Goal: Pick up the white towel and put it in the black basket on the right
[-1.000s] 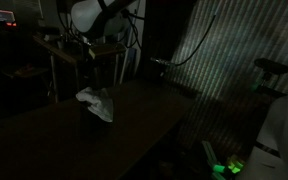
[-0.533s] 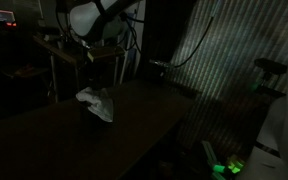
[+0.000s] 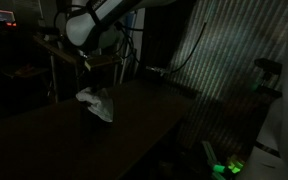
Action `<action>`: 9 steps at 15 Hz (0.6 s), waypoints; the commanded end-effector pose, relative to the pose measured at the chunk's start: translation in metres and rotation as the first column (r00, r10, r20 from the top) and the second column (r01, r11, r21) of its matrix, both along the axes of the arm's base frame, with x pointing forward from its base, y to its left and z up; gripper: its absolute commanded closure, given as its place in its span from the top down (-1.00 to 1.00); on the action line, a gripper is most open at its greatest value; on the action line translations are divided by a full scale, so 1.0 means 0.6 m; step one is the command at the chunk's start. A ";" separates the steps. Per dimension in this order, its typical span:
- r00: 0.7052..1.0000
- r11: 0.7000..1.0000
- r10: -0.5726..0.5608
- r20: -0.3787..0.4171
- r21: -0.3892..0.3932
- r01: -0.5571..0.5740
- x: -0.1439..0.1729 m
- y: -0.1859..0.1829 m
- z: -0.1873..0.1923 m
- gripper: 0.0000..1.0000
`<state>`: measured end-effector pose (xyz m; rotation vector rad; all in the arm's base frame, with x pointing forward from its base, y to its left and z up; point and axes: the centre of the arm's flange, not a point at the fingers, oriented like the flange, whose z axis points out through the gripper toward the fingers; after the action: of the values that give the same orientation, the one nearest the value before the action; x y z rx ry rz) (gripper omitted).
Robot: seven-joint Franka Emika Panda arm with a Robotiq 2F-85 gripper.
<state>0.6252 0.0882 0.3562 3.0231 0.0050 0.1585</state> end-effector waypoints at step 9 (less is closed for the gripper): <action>1.000 0.993 -0.018 -0.024 0.118 0.021 0.011 0.008 -0.063 -0.79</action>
<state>0.6266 0.0949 0.3262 3.0996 -0.0443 0.0924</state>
